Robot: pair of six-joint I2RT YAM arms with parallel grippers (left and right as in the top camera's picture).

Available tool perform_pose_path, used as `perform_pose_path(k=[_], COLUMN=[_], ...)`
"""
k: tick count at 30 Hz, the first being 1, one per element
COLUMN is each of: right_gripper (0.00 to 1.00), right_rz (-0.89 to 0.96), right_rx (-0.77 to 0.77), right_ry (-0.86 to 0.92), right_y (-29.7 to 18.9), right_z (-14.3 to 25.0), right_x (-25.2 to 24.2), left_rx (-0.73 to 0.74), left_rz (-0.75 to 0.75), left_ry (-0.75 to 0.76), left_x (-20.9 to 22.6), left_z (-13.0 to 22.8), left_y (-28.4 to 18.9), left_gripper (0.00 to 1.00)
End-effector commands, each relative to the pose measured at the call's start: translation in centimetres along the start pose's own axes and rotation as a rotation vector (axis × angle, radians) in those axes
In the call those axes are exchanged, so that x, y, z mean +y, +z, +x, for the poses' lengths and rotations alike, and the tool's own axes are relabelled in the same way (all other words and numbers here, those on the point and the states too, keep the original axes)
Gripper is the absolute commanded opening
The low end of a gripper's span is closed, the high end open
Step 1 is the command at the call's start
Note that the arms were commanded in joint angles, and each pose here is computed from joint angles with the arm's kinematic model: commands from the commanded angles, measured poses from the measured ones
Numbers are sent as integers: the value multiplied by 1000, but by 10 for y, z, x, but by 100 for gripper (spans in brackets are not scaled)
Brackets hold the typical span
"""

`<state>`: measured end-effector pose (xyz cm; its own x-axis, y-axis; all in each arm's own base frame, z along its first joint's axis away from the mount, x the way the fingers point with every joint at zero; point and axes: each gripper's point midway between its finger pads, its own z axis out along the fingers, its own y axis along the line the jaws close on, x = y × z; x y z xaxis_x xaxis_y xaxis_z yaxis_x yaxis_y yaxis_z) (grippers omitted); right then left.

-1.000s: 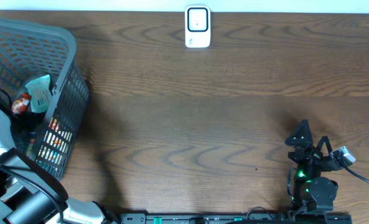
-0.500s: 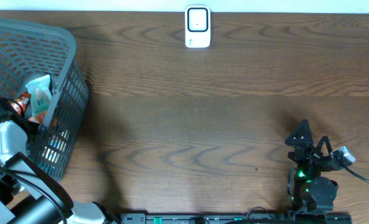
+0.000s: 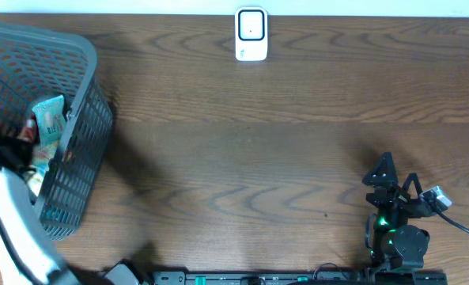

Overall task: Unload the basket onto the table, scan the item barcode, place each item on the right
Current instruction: 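Lift the snack bag out and place it on the table center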

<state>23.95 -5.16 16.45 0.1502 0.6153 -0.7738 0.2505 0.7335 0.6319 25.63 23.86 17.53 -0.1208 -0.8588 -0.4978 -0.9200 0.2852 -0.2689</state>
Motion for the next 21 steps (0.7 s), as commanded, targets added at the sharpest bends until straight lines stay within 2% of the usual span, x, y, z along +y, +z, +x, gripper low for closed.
perform_pose_path(k=[1,5,10,12,14,17,21], right_gripper=[99,99,99,99,99,99,99], right_rz=[4,4,4,4,4,4,4], right_rx=[-2,-2,-2,-1,-2,-2,-2], right_ry=[1,2,1,1,1,1,1], right_y=[0,0,0,0,0,0,0], right_z=[1,1,1,1,1,1,1], right_x=[-1,-1,-1,-1,-1,-1,-1], left_rx=[-200,-353,-531,-557,-509,-323,-44], left_rz=[127,284,690,819,939,1104,1158], left_ry=[-13,-50,-124,-110,-73,62,218], left_x=[-16,-27,-56,-64,-75,-98,-110], left_z=[-35,-49,-52,-44,-27,16,76], left_y=[-65,-127,-242,-276,-296,-310,-289], left_gripper=[8,8,7,7,7,7,8])
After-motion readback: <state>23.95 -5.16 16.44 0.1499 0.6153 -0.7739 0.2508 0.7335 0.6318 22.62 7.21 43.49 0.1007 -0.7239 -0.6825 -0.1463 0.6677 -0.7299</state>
